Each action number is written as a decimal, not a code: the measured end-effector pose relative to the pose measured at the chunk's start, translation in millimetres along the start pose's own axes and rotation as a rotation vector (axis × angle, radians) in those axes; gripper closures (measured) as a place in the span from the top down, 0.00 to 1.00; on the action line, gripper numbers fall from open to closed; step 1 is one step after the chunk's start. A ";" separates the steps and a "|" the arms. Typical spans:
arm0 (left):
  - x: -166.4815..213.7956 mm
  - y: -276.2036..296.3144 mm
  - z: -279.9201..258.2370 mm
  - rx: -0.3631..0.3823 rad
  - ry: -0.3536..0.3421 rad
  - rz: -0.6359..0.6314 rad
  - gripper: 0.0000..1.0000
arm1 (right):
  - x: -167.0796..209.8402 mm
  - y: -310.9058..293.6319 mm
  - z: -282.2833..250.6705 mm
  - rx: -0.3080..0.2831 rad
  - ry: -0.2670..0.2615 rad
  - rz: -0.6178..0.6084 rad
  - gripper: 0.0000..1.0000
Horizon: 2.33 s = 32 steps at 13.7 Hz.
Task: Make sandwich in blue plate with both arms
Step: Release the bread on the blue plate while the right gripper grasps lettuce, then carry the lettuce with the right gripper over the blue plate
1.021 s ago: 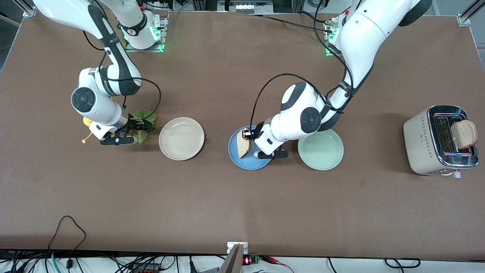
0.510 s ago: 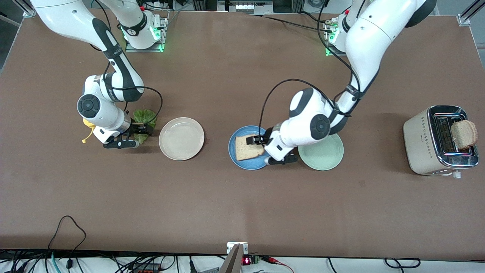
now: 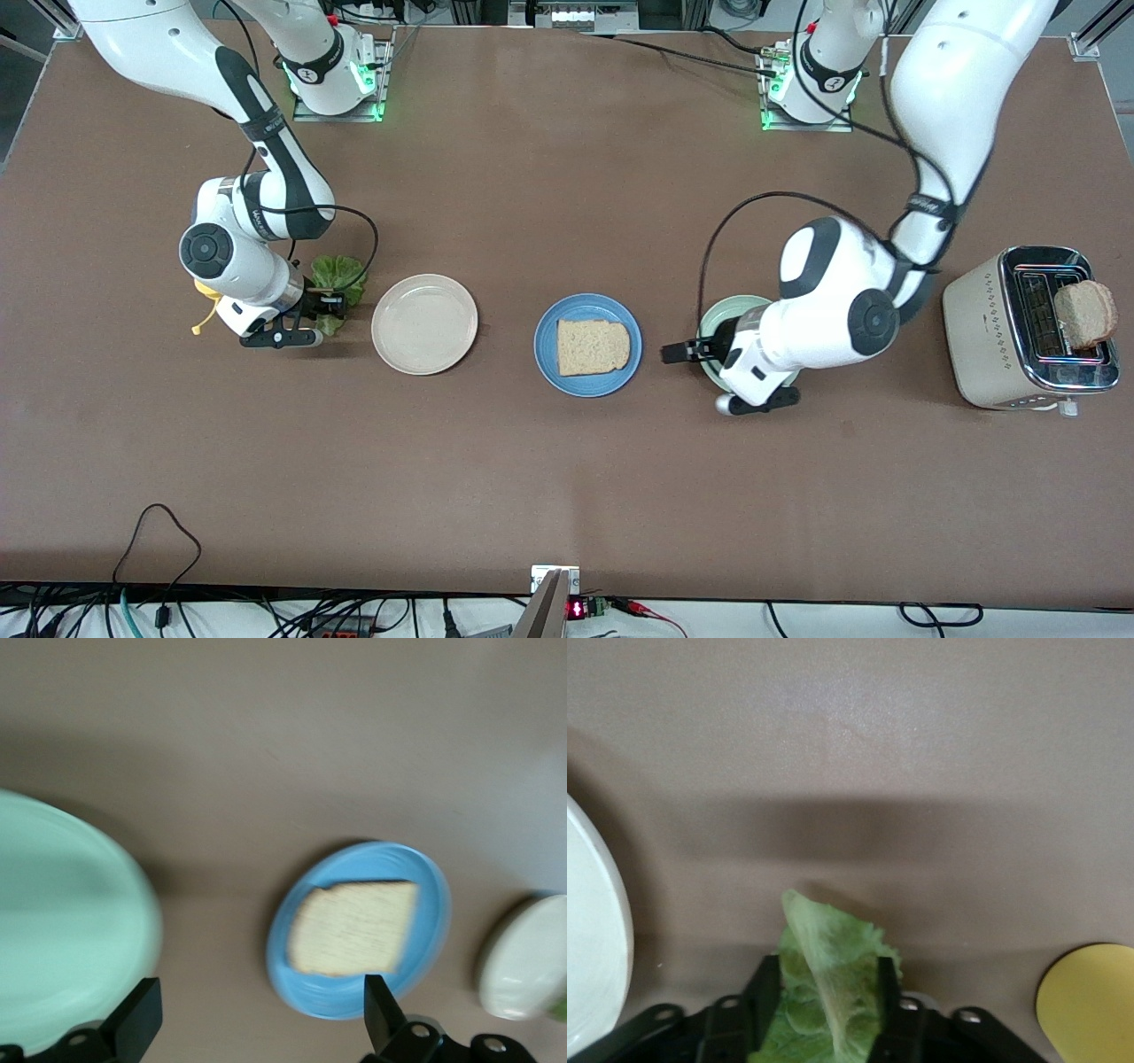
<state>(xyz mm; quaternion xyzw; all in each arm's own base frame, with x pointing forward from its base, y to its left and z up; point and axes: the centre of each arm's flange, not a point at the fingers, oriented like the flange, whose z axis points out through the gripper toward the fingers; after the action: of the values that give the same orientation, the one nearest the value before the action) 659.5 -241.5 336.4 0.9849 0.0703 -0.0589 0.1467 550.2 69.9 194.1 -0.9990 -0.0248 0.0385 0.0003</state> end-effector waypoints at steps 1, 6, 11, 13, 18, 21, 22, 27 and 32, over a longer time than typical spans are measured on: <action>-1.3 -2.4 -24.0 0.078 0.052 0.045 1.00 | 0.0 0.0 0.1 0.000 0.000 0.000 0.31; 7.6 -31.8 -110.6 0.198 0.158 0.039 1.00 | 0.8 -0.1 -0.6 0.000 0.002 -0.002 0.11; 19.5 -66.3 -183.7 0.282 0.201 0.091 1.00 | 5.7 -0.5 -14.5 -0.001 0.006 -0.006 0.04; 20.2 -95.5 -216.8 0.320 0.229 0.122 1.00 | 7.6 -0.6 -29.1 -0.003 0.002 -0.006 0.04; -5.4 -174.4 -295.3 0.269 0.197 0.095 1.00 | 12.3 -3.6 -86.6 -0.010 -0.056 0.006 0.04; -29.1 -174.6 -300.7 0.275 0.134 0.088 1.00 | 23.5 -34.3 -128.4 -0.020 -0.078 0.074 0.04; -34.9 -173.0 -296.1 0.277 0.122 0.091 1.00 | 24.1 -55.7 -136.5 -0.024 -0.075 0.099 0.04; -61.0 -173.7 -279.9 0.284 0.106 0.098 1.00 | 19.0 -166.7 -139.3 0.004 -0.068 0.308 0.04; -64.2 -169.9 -282.6 0.284 0.118 0.105 1.00 | 36.2 -238.4 -116.0 0.113 -0.152 0.607 0.04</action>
<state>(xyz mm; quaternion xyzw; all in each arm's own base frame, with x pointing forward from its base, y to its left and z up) 597.0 -4.4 566.0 0.9998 0.0179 -0.0027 0.0044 583.4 310.0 307.5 -0.9534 0.2766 0.1128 0.0426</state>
